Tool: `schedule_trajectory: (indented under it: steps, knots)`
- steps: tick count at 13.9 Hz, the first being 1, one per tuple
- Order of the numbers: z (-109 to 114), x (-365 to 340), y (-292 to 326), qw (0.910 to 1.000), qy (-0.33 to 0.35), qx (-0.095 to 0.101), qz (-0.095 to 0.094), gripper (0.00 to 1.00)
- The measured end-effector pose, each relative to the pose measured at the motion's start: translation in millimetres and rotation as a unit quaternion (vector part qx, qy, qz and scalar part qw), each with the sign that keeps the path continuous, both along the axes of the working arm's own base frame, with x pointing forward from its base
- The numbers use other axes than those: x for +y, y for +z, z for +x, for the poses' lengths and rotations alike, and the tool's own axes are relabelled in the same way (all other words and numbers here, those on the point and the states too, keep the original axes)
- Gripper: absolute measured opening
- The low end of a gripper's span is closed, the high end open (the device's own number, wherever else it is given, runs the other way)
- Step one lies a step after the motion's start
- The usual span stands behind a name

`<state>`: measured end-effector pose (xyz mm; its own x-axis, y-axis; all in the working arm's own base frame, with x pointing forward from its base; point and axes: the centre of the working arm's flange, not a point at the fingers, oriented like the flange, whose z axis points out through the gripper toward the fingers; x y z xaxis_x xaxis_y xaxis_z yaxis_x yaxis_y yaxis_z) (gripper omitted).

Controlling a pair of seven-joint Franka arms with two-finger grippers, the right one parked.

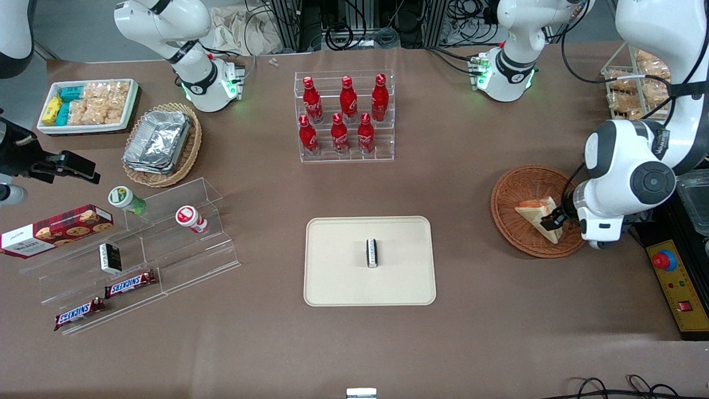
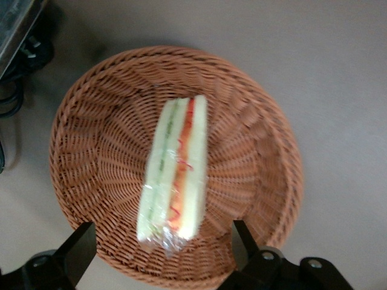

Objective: Place sandwich from basket to tray
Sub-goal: 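Close the left gripper on the sandwich's wrapped edge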

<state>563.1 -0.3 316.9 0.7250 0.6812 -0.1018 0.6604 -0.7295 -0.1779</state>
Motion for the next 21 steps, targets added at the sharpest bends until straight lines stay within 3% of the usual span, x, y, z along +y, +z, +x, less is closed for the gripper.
schedule_trajectory:
  steps: [4, 9, 14, 21]
  knots:
    - [-17, 34, -26, 0.9994, 0.034, -0.005, -0.001, 1.00]
    - [-19, 28, -29, 0.9978, 0.065, -0.009, 0.004, 0.99]
    - [-18, 12, -31, 0.9980, 0.062, -0.016, 0.005, 0.99]
    - [-35, 12, -56, 0.9979, 0.061, -0.024, 0.000, 0.99]
